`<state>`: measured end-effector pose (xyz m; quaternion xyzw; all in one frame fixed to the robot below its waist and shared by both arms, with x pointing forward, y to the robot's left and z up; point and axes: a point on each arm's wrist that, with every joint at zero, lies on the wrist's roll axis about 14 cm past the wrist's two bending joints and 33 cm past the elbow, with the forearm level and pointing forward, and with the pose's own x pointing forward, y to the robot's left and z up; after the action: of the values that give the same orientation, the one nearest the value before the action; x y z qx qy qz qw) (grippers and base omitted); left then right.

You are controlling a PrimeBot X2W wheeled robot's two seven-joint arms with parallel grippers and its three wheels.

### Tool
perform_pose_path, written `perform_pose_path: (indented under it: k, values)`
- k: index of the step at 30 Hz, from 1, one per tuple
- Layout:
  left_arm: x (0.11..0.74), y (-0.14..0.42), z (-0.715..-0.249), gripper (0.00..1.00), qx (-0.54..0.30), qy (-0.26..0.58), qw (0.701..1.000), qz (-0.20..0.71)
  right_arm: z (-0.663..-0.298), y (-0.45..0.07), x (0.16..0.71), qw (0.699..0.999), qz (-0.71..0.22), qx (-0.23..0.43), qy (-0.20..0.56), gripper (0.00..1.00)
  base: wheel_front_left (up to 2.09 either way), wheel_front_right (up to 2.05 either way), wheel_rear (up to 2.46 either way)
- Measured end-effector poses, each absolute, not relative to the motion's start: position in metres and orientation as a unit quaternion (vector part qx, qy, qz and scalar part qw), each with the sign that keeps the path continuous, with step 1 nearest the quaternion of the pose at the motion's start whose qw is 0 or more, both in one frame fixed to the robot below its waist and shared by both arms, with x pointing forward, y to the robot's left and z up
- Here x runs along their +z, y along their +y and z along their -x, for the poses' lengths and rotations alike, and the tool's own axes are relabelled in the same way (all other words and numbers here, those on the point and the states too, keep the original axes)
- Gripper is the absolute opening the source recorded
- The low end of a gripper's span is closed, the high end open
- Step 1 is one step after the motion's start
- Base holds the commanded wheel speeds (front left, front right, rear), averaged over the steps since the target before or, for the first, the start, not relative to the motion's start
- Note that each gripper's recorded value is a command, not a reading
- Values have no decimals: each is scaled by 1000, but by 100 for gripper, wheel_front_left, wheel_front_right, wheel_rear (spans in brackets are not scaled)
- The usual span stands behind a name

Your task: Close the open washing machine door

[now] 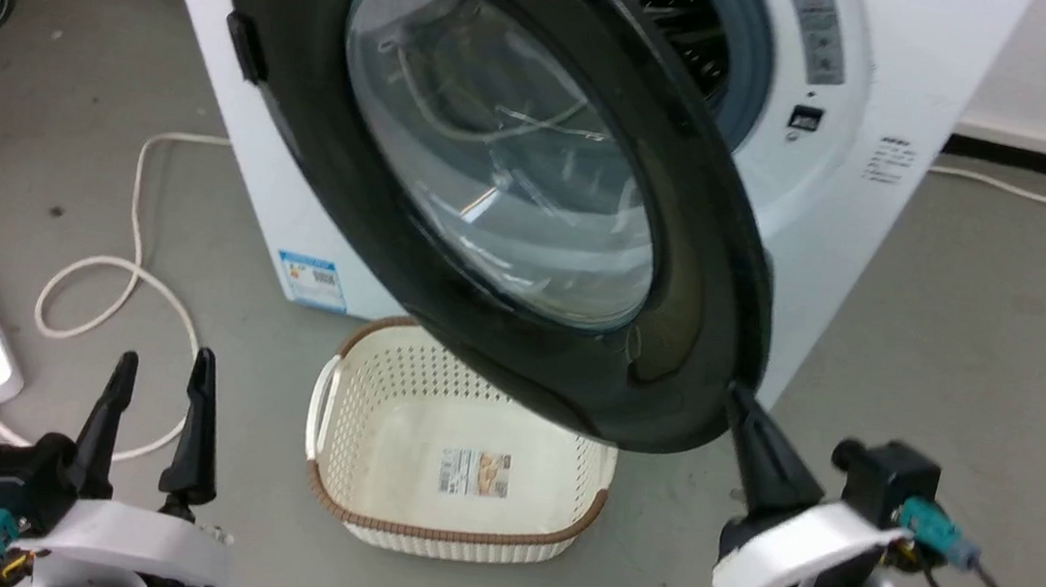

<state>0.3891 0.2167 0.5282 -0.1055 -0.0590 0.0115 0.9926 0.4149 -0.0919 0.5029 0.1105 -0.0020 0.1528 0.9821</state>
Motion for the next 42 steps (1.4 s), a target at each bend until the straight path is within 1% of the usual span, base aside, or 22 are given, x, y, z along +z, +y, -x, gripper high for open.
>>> perform_pose_path:
  k: [5, 11, 12, 20, 25, 26, 31, 37, 39, 42]
  values:
    - [522, 221, -392, 100, 17, -53, 993, 105, -437, -104, 499, 985, -112, 131, -1, 0, 0, 0, 0]
    - [520, 221, -403, 100, 12, -54, 993, 104, -470, -135, 505, 991, -105, 83, -17, 0, 0, 0, 0]
    - [521, 221, -410, 100, 10, -58, 993, 106, -489, -144, 509, 993, -92, 69, -25, 0, 0, 0, 0]
    - [515, 227, -430, 100, 9, -58, 993, 103, -547, -158, 516, 996, -71, 39, -37, 0, 0, 0, 0]
    - [509, 235, -437, 100, 15, -55, 994, 96, -575, -164, 514, 997, -69, 21, -40, 0, 0, 0, 0]
    - [505, 238, -441, 100, 20, -53, 994, 95, -589, -167, 516, 997, -68, 12, -45, 0, 0, 0, 0]
    - [499, 243, -442, 100, 26, -47, 994, 95, -604, -172, 520, 996, -68, -1, -54, 0, 0, 0, 0]
    - [495, 245, -443, 100, 28, -44, 994, 94, -607, -171, 520, 996, -74, -2, -56, 0, 0, 0, 0]
    - [498, 245, -442, 100, 28, -47, 994, 93, -605, -172, 530, 995, -75, -3, -66, 0, 0, 0, 0]
    - [507, 245, -439, 100, 29, -58, 994, 89, -599, -178, 565, 991, -79, -6, -111, 0, 0, 0, 0]
